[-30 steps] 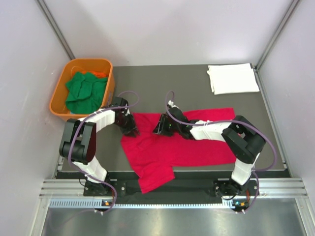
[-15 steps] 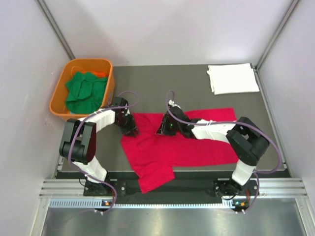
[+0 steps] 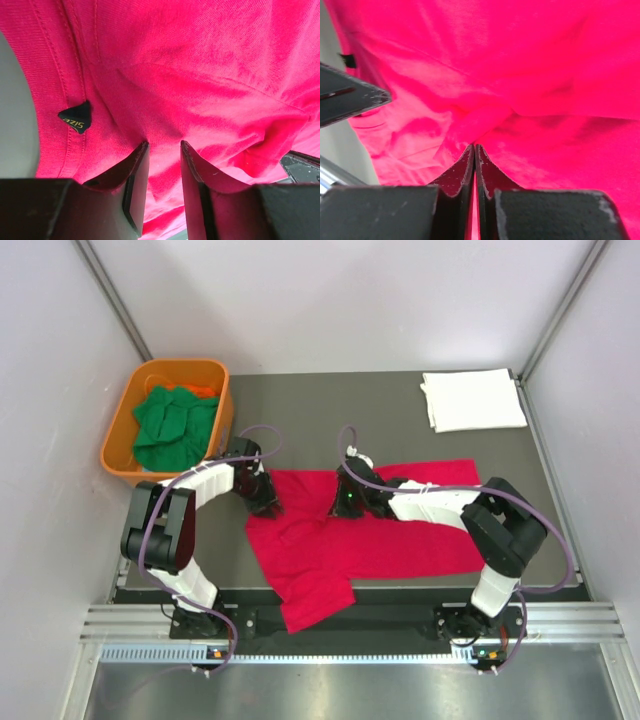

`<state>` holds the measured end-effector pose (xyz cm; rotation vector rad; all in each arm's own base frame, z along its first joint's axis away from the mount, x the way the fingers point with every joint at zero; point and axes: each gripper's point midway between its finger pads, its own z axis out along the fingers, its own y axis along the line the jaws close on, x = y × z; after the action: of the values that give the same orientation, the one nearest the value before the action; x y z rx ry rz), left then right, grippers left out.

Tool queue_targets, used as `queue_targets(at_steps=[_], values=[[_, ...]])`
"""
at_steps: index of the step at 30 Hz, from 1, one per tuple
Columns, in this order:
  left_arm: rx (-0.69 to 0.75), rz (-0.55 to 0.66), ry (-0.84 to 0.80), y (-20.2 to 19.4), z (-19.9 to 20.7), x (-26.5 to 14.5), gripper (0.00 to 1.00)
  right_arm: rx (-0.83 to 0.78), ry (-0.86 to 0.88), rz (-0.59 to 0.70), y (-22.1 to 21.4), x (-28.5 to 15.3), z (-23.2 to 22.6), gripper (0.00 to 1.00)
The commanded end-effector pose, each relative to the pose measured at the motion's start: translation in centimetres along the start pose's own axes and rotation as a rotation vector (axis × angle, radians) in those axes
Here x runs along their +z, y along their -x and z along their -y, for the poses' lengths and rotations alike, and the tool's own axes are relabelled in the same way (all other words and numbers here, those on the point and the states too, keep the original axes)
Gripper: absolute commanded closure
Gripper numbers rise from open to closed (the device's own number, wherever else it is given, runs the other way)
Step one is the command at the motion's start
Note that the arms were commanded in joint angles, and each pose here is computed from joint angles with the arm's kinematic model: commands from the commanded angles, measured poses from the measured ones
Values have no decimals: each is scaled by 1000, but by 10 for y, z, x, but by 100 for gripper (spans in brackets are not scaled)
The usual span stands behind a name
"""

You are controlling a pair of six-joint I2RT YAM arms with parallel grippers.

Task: Fold and stack the t-shirts
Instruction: Fold the tshirt

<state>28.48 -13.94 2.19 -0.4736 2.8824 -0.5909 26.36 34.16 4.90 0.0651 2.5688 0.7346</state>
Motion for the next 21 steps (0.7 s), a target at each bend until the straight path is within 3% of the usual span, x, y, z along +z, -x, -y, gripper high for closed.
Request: queue_targets(at_steps=[1,7,9,21], values=[[23,62,70,13,-11,0,63,-21,-29,57,18,-14,-5,100],[43,71,156,19,-26,3,62,-23,34,51,14,-18,-13,100],[41,75,138,19,-22,3,62,-5,42,33,5,-15,-11,92],[45,75,127,18,-19,1,62,90,53,-13,-11,-3,-14,71]])
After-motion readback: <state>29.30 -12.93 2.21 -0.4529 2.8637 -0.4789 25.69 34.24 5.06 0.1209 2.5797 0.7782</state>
